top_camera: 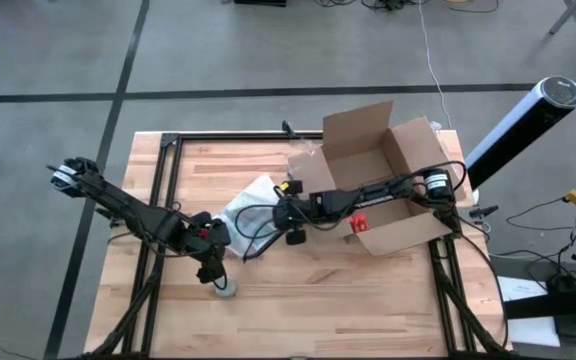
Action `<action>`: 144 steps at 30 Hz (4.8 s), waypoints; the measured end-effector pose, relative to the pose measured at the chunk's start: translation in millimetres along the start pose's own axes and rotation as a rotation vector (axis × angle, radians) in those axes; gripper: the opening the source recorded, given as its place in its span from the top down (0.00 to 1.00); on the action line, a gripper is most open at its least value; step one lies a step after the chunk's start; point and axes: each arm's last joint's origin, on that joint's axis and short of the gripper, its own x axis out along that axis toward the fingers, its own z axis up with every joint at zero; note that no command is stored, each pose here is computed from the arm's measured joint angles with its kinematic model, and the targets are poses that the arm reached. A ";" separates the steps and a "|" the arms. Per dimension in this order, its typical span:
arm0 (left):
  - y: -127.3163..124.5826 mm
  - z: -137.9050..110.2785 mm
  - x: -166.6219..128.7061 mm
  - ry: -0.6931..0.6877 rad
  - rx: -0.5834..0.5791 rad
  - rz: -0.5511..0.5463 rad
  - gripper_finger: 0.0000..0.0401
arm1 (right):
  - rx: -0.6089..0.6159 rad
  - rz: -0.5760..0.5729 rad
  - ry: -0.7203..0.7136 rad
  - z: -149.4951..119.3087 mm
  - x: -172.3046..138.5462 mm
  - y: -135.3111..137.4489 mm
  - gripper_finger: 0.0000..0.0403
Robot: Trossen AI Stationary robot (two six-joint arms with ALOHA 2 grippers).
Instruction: Unpack boxes
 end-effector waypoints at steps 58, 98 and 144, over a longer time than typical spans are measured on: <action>-22.1 27.1 40.5 -0.262 -0.118 0.134 0.38 | 0.299 0.260 -0.096 35.6 -21.6 -18.5 1.00; -3.3 2.7 45.0 0.028 -0.099 0.321 0.66 | 0.281 0.296 -0.125 35.1 -28.2 -31.6 1.00; -5.8 27.0 10.7 -0.217 -0.284 0.404 1.00 | 0.185 0.305 -0.050 23.7 -50.9 -50.0 0.61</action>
